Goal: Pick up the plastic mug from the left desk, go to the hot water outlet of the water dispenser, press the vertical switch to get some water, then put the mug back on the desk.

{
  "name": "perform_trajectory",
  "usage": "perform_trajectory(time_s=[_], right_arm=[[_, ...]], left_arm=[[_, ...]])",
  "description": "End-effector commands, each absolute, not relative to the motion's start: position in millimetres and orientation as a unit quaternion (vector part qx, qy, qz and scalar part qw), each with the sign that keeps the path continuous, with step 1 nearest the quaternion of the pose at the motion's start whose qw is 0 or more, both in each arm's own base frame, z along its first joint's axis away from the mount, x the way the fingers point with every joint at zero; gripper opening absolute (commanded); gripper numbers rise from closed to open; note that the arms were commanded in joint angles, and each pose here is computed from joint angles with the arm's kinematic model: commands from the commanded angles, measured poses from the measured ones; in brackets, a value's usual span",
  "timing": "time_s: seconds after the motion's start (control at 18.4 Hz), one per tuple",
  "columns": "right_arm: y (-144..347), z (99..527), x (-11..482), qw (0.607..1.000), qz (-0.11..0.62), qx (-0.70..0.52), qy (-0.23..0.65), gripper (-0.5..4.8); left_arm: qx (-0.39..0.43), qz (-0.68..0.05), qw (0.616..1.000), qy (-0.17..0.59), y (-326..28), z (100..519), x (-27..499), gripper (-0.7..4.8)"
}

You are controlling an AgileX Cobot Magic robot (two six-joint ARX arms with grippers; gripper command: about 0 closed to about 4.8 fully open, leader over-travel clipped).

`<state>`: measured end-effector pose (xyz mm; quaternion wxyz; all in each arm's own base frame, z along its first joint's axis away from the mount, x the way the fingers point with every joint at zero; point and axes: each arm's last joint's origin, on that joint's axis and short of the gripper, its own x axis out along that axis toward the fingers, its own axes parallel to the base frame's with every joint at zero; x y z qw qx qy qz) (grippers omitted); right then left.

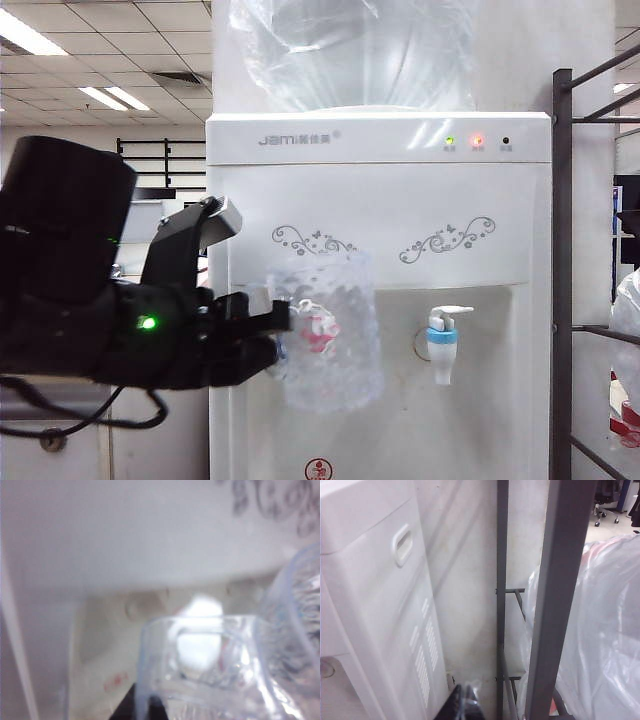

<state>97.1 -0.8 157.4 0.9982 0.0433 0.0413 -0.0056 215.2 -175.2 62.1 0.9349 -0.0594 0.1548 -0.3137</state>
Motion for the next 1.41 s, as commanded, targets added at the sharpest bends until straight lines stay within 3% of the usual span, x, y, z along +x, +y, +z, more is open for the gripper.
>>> perform_trajectory(time_s=[0.05,0.27,0.54,1.41], right_arm=[[-0.7,158.8,97.1,0.998,-0.006,0.045,0.034,0.04],[-0.8,158.8,97.1,0.998,-0.006,0.045,0.034,0.03],[-0.8,158.8,97.1,0.998,-0.006,0.045,0.034,0.04],[-0.8,158.8,97.2,0.998,-0.006,0.045,0.034,0.03]], left_arm=[[-0.078,-0.344,0.922,0.158,-169.9,63.1,204.7,-0.05],[-0.018,-0.348,0.926,0.143,-167.3,61.6,208.0,-0.05],[-0.056,-0.348,0.925,0.145,-169.7,64.5,209.3,-0.05],[-0.053,-0.347,0.925,0.147,-169.5,63.8,209.1,-0.05]])
